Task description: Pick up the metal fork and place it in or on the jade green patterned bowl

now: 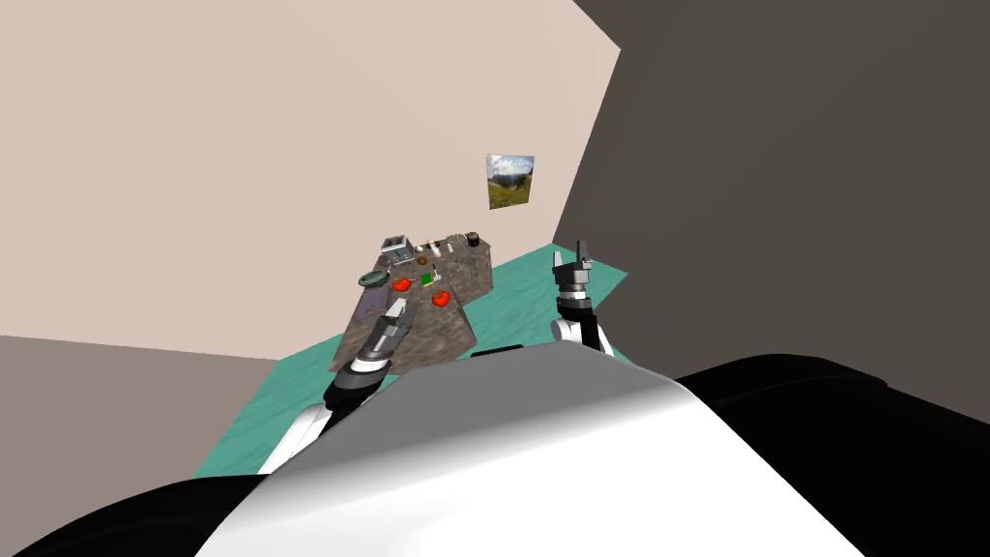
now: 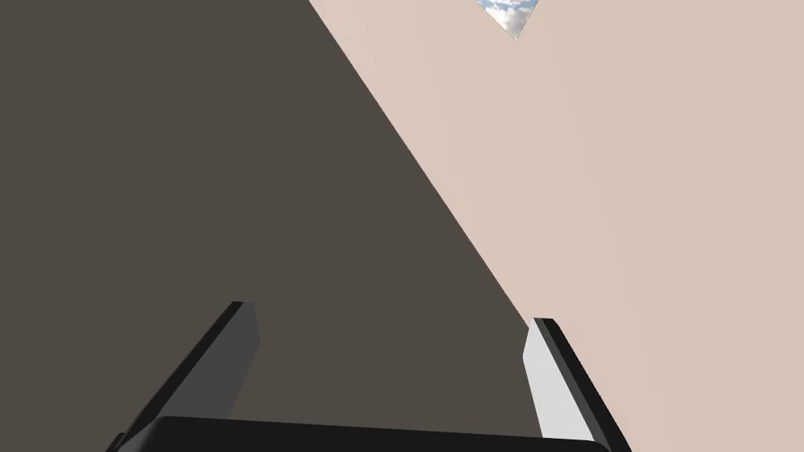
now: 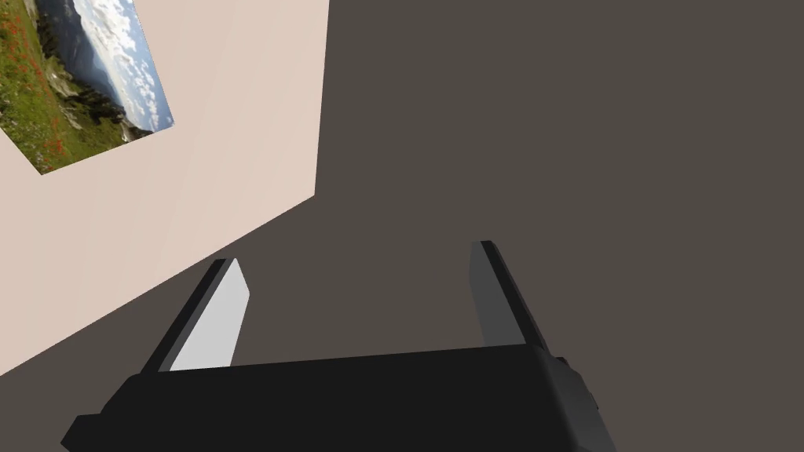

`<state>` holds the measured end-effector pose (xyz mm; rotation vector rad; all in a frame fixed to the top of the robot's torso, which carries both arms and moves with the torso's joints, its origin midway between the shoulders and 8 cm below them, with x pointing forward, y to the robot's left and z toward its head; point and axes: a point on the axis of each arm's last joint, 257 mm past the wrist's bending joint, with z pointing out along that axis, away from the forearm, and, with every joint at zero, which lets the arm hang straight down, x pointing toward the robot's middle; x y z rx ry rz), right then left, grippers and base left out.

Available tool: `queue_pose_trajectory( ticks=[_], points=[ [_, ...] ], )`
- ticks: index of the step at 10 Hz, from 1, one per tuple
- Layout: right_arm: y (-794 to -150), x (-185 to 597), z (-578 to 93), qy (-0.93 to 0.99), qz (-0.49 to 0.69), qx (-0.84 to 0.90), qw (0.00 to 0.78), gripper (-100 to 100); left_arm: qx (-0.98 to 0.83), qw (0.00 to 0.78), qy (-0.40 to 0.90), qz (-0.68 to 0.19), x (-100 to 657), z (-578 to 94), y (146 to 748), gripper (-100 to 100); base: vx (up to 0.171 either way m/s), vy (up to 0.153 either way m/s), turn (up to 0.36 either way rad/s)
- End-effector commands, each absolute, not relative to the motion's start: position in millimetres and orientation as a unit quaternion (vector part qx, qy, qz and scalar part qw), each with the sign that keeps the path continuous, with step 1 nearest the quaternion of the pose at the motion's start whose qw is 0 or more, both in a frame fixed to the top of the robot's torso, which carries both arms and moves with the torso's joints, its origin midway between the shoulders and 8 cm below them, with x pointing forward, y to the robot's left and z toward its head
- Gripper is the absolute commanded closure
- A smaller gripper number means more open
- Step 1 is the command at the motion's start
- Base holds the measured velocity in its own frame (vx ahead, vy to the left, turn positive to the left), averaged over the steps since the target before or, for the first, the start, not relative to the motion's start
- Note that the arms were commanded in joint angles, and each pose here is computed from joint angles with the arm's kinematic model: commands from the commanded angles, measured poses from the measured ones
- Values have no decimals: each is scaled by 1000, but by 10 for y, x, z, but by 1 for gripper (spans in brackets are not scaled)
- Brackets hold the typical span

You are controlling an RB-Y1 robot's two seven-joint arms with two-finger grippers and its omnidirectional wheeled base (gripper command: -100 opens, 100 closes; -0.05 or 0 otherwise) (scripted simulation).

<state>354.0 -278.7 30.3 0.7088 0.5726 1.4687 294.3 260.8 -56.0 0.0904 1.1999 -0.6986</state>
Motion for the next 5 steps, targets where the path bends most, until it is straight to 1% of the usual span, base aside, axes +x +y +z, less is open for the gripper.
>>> queue_pose_trajectory(
  ticks=[1, 2, 3, 4, 5],
  points=[
    [-2787, 3540, 303, 252, 646, 312, 649, 0, 87, 758, 580, -286, 2873, -738, 2612, -100, -65, 6, -299],
    [-2786, 3540, 304, 252, 646, 312, 649, 0, 92, 756, 583, -282, 2873, -760, 2598, -100, -53, 9, -140],
    [-2787, 3540, 303, 252, 646, 312, 649, 0, 130, 744, 604, -255, 2798, -922, 2625, -100, -52, 3, -277],
    [-2786, 3540, 304, 252, 646, 312, 649, 0, 137, 742, 607, -250, 2797, -951, 2610, -100, -45, 7, -134],
    [-2787, 3540, 303, 252, 646, 312, 649, 0, 174, 725, 627, -225, 2712, -1120, 2648, -100, -50, -3, -275]
  ],
)
